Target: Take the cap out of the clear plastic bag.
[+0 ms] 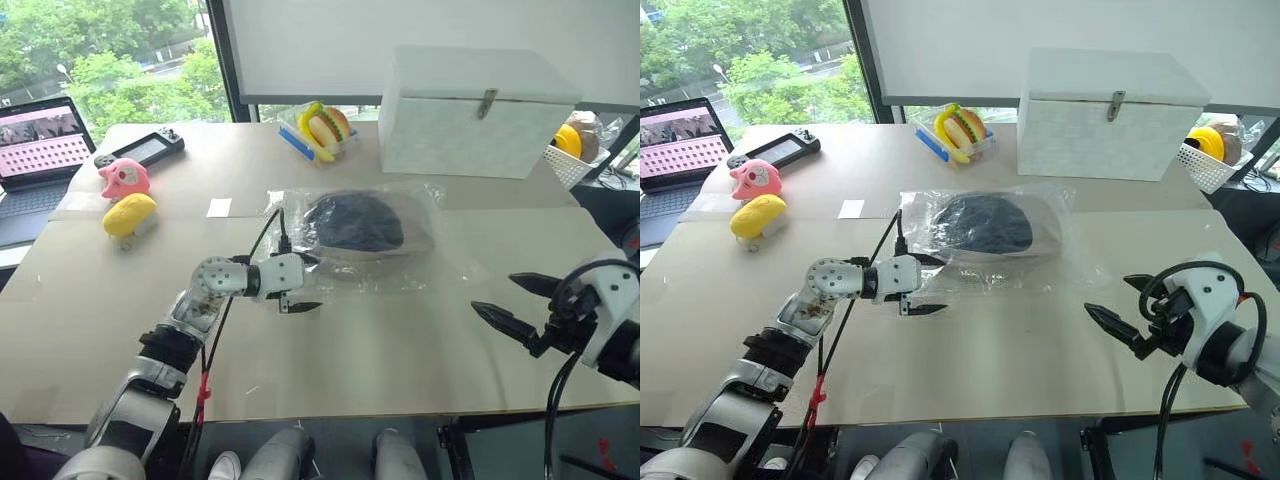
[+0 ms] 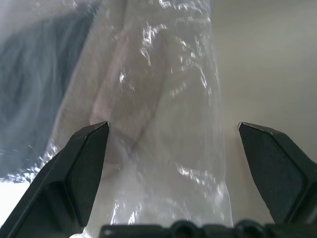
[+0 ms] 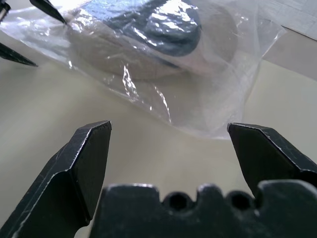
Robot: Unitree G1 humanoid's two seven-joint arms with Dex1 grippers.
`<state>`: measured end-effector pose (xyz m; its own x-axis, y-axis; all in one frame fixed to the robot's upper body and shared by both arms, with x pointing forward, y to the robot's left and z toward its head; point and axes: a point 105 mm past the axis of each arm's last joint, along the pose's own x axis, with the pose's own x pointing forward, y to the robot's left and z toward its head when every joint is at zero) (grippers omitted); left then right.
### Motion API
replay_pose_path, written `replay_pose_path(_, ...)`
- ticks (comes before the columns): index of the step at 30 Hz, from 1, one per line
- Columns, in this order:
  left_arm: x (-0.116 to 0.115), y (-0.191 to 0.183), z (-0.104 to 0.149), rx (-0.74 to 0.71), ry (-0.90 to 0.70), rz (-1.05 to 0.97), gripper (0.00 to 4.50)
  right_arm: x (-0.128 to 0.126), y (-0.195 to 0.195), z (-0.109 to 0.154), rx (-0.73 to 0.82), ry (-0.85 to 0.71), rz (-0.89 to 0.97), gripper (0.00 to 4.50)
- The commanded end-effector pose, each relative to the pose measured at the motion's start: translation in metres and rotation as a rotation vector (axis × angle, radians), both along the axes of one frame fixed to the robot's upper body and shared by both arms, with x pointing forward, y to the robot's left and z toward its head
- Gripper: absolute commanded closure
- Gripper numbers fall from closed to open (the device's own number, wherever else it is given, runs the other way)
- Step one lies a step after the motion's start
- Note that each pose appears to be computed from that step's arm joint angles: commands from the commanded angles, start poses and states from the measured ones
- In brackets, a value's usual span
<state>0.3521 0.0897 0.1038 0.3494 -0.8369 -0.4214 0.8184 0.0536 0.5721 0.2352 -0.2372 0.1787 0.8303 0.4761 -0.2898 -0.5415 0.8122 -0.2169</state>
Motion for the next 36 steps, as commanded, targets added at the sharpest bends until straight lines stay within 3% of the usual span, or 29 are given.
replay_pose_path(1,0.005,0.011,0.004,0.023,-0.004,-0.040,0.02,-0.005,0.000,0.013,-0.009,-0.049,-0.011,0.00)
replay_pose_path(4,0.017,0.015,0.010,0.017,-0.017,-0.019,0.02,-0.006,0.000,0.012,-0.008,-0.046,-0.015,0.00)
replay_pose_path(7,0.035,0.005,0.031,-0.061,-0.024,0.023,0.02,-0.007,0.002,0.012,-0.003,-0.046,-0.012,0.00)
replay_pose_path(11,0.040,-0.037,0.063,-0.160,-0.066,-0.039,0.02,-0.006,0.005,0.010,0.004,-0.040,-0.001,0.00)
replay_pose_path(15,0.025,-0.064,0.053,-0.090,-0.166,-0.124,0.02,-0.005,0.007,0.011,0.007,-0.044,0.004,0.00)
replay_pose_path(20,0.014,-0.072,0.024,0.010,-0.244,-0.090,0.02,-0.007,0.010,0.012,0.015,-0.048,0.018,0.00)
replay_pose_path(29,0.039,-0.092,0.015,0.014,-0.340,0.206,0.02,-0.008,0.010,0.012,0.024,-0.050,0.016,0.00)
replay_pose_path(36,0.051,-0.096,0.002,0.044,-0.318,0.340,0.02,-0.010,0.008,0.013,0.027,-0.057,0.007,0.00)
